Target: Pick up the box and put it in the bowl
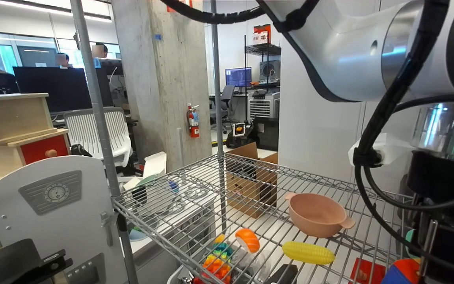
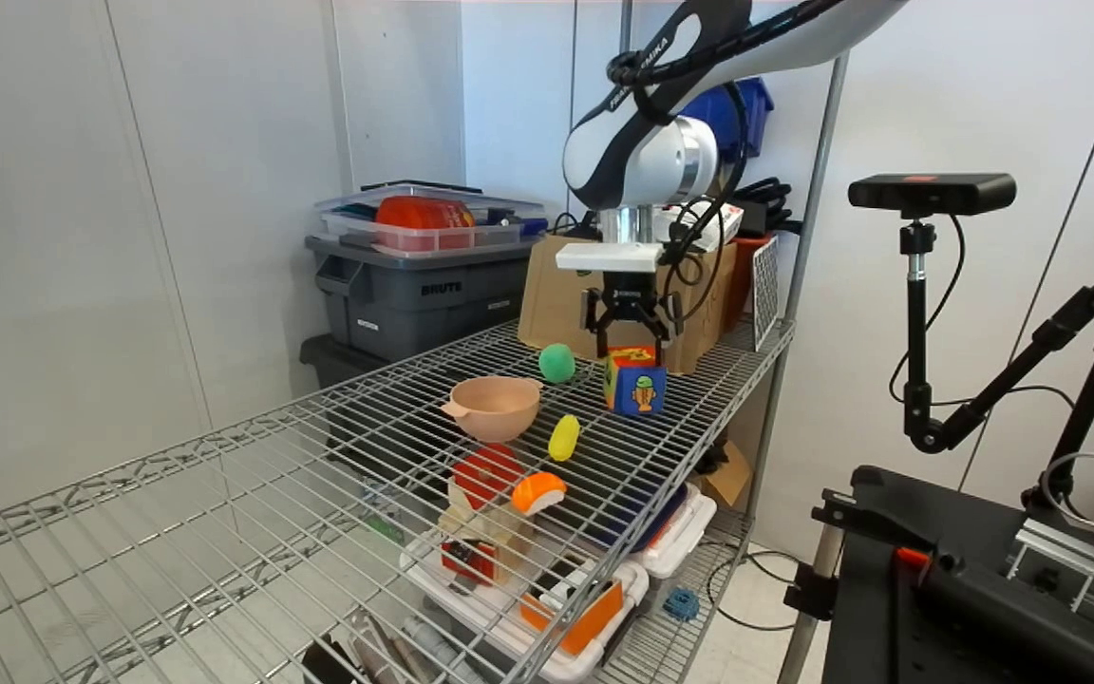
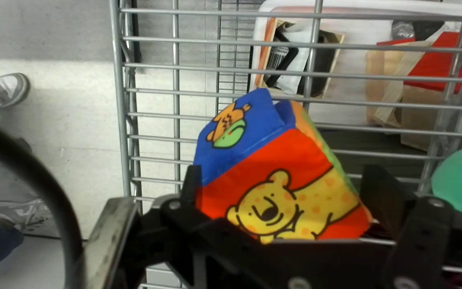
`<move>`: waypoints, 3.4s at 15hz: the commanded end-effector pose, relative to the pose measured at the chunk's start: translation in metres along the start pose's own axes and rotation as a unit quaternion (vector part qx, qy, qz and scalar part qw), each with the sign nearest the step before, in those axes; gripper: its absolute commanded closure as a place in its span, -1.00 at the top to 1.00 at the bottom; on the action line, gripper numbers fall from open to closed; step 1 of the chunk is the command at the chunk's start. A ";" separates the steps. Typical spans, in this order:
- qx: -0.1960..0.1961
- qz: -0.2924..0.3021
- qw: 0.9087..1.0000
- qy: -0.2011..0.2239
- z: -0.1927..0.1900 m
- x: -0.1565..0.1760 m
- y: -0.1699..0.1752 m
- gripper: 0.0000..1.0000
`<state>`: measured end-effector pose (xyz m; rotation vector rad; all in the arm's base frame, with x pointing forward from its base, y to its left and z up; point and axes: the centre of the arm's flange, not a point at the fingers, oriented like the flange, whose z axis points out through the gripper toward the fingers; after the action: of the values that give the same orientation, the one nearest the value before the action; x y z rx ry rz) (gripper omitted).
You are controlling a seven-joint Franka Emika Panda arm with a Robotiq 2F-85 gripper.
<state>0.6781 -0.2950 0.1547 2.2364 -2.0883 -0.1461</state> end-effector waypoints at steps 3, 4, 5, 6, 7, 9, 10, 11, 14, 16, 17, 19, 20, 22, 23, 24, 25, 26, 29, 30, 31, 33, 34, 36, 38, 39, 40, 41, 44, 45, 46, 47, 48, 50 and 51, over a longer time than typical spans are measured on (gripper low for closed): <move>-0.037 0.020 0.999 0.019 -0.010 -0.004 -0.005 1.00; -0.042 0.021 0.999 0.019 -0.008 -0.005 -0.007 1.00; -0.045 0.022 0.999 0.019 -0.005 -0.006 -0.009 1.00; -0.050 0.023 0.998 0.019 -0.004 -0.007 -0.009 1.00; -0.053 0.023 0.998 0.022 -0.002 -0.008 -0.012 1.00; -0.051 0.022 0.998 0.028 0.000 -0.008 -0.019 1.00; -0.050 0.021 0.998 0.032 0.000 -0.008 -0.021 1.00; -0.043 0.021 0.998 0.040 0.000 -0.006 -0.026 1.00; -0.035 0.020 0.998 0.051 -0.003 -0.004 -0.032 0.50; -0.037 0.019 0.997 0.058 -0.003 -0.003 -0.037 0.31; -0.038 0.018 0.997 0.061 0.000 -0.004 -0.040 0.16; -0.040 0.017 0.997 0.066 0.001 -0.005 -0.042 -0.16; -0.042 0.016 0.997 0.066 0.002 -0.005 -0.042 -0.32; -0.047 0.015 0.997 0.067 0.001 -0.004 -0.043 -0.56; -0.049 0.011 0.997 0.065 0.000 -0.005 -0.043 -0.72; -0.050 0.007 0.997 0.063 -0.002 -0.005 -0.042 -0.84; -0.050 0.000 0.997 0.058 -0.005 -0.007 -0.042 -0.97; -0.047 -0.004 0.997 0.058 -0.007 -0.009 -0.041 -1.00; -0.036 -0.035 0.997 0.052 -0.020 -0.023 -0.035 -0.99; -0.034 -0.047 0.997 0.049 -0.025 -0.029 -0.031 -0.98; -0.033 -0.063 0.996 0.044 -0.030 -0.035 -0.031 -0.99; -0.027 -0.090 0.995 0.037 -0.046 -0.050 -0.027 -0.98; -0.024 -0.104 0.994 0.036 -0.057 -0.054 -0.028 -0.98; -0.015 -0.121 0.992 0.041 -0.085 -0.067 -0.022 -0.98; -0.004 -0.138 0.989 0.048 -0.116 -0.079 -0.019 -0.98; 0.003 -0.145 0.988 0.051 -0.134 -0.087 -0.015 -0.98; 0.009 -0.154 0.987 0.053 -0.150 -0.094 -0.018 -0.98; 0.017 -0.164 0.985 0.054 -0.165 -0.106 -0.023 -0.98; 0.031 -0.191 0.980 0.057 -0.213 -0.144 -0.036 -0.98; 0.032 -0.199 0.978 0.055 -0.222 -0.162 -0.043 -0.98; 0.033 -0.210 0.976 0.054 -0.230 -0.173 -0.052 -0.98; 0.031 -0.215 0.975 0.052 -0.232 -0.185 -0.061 -0.98; 0.029 -0.222 0.973 0.049 -0.235 -0.191 -0.073 -0.98; 0.018 -0.229 0.972 0.039 -0.229 -0.197 -0.090 -0.98; 0.011 -0.230 0.973 0.035 -0.224 -0.196 -0.097 -0.98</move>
<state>0.7494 -0.0909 0.3759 2.6670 -1.5340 -0.0199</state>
